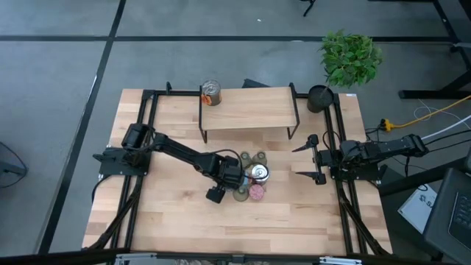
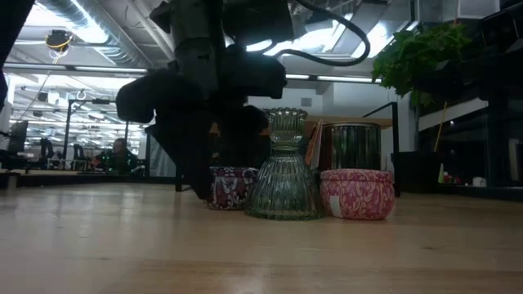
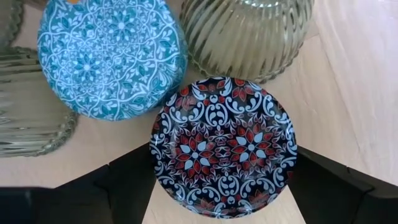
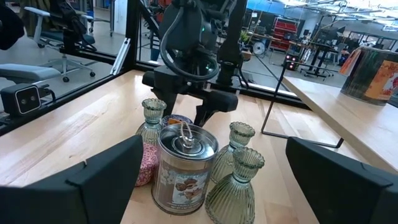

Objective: Pick & Place candle stick holders
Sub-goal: Put the red scented candle on the shelf

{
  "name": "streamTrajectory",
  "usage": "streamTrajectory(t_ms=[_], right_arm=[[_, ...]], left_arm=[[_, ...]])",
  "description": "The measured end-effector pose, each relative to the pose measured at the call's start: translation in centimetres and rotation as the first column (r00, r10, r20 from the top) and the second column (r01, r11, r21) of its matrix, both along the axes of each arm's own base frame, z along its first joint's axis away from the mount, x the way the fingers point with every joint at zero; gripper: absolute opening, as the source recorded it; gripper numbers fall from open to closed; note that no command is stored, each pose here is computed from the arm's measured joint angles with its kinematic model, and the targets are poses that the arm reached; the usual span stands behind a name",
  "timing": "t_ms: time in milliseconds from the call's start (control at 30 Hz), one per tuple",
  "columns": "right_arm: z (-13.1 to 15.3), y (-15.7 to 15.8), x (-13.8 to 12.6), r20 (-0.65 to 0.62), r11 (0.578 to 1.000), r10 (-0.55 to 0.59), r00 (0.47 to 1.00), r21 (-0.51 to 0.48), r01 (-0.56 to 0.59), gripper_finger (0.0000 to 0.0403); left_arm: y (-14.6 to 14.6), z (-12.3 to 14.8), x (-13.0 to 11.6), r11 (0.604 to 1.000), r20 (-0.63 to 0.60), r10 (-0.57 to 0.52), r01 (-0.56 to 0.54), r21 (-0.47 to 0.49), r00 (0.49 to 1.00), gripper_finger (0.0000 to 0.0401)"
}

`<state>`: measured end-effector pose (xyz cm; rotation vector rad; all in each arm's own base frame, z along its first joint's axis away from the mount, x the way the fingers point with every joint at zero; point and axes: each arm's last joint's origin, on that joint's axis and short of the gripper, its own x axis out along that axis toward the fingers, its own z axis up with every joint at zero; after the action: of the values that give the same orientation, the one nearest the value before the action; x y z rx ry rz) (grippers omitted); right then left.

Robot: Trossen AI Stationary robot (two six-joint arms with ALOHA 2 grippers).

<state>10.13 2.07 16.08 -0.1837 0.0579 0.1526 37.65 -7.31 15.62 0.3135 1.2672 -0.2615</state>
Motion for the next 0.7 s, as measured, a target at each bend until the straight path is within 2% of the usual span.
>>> streamTrajectory(t_ms=[267,500,700], right_arm=[[-0.01,0.0,0.0,0.0,1.0,0.0,1.0,0.0,0.0,0.0398],[-0.01,0.0,0.0,-0.001,1.0,0.0,1.0,0.0,0.0,0.0398],[-0.01,0.0,0.0,0.0,1.0,0.0,1.0,0.0,0.0,0.0398]], left_arm=[[0.01,-0.01,0.02,1.0,0.0,0.021,-0.021,-0.008,1.0,0.032],[0.02,0.01,-0.01,1.0,-0.002,0.023,-0.023,-0.009,1.0,0.0286],[0.08,0.19,-0.28,1.0,-0.022,0.023,-0.023,-0.005,0.999,0.0284]])
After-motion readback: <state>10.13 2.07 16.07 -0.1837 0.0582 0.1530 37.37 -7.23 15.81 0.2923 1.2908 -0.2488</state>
